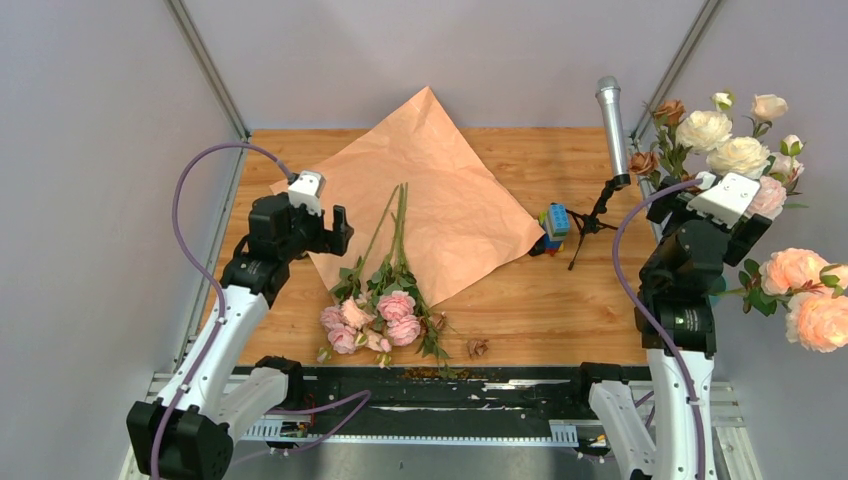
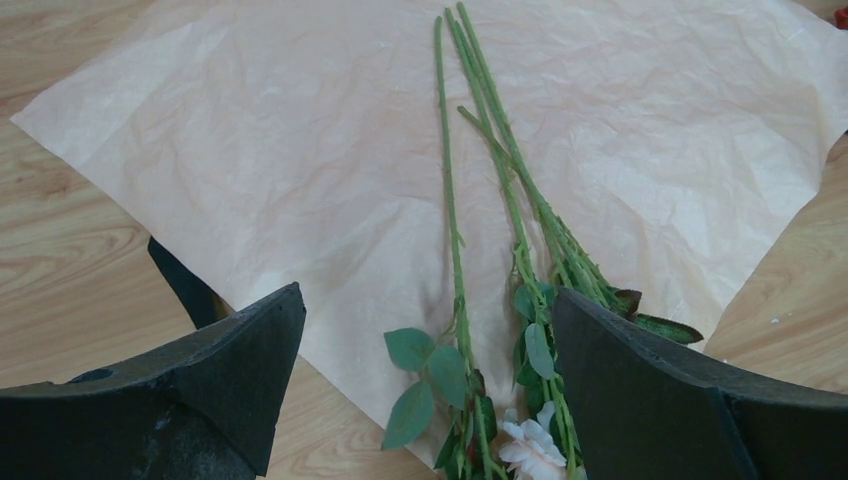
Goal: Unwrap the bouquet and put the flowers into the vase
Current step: Insert the fake flower into the vase.
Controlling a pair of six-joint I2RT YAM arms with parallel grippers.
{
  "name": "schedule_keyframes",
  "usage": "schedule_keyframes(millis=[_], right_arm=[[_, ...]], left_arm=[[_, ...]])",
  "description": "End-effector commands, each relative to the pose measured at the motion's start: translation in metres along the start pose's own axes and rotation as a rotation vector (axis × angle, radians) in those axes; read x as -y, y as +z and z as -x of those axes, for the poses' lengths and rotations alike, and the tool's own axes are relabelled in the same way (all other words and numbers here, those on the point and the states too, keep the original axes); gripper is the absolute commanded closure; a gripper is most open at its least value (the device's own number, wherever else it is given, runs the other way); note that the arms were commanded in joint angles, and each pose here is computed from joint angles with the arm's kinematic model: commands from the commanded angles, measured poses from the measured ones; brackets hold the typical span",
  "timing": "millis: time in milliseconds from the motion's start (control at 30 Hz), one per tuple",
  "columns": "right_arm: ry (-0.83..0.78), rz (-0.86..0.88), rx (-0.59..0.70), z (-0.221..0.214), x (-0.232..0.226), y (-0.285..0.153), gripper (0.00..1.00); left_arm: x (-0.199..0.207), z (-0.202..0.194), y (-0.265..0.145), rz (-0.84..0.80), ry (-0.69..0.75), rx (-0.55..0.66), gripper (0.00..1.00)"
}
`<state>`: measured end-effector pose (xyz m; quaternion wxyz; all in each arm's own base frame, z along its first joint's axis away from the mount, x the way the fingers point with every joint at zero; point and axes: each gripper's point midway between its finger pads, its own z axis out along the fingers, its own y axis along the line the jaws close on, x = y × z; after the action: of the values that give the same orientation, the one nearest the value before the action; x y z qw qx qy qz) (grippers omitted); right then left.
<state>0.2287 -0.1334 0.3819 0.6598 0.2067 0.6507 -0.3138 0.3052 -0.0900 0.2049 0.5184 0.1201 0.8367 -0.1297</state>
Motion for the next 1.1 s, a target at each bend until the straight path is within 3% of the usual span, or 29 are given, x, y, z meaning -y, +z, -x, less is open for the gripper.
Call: schedule_keyframes(millis=[0,200,567,767,1067], right_arm=[[0.096,0.100,-0.020,0.005,-0.012,-0.012,0.00],[0.117,0.208,-0.027,0.008,-0.014,-0.036,0.00],[0.177,0.495,0.033,0.054,-0.021,-0.096,0.00],[0.177,0.730,0.170,0.100,-0.051,-0.117,0.00],[0.202,1.078,0.122,0.129,-0.127,-0.112,0.06]], left_arm=[[0.016,0.017,-0.005,-0.060,0.005,0.049,0.00],[0.024,0.018,-0.006,-0.089,0.007,0.049,0.00],[0.027,0.023,-0.012,-0.096,0.011,0.064,0.00],[0.022,0.015,-0.008,-0.051,-0.064,0.011,0.01],[0.042,-0.024,0.019,-0.052,-0.215,-0.112,0.04]])
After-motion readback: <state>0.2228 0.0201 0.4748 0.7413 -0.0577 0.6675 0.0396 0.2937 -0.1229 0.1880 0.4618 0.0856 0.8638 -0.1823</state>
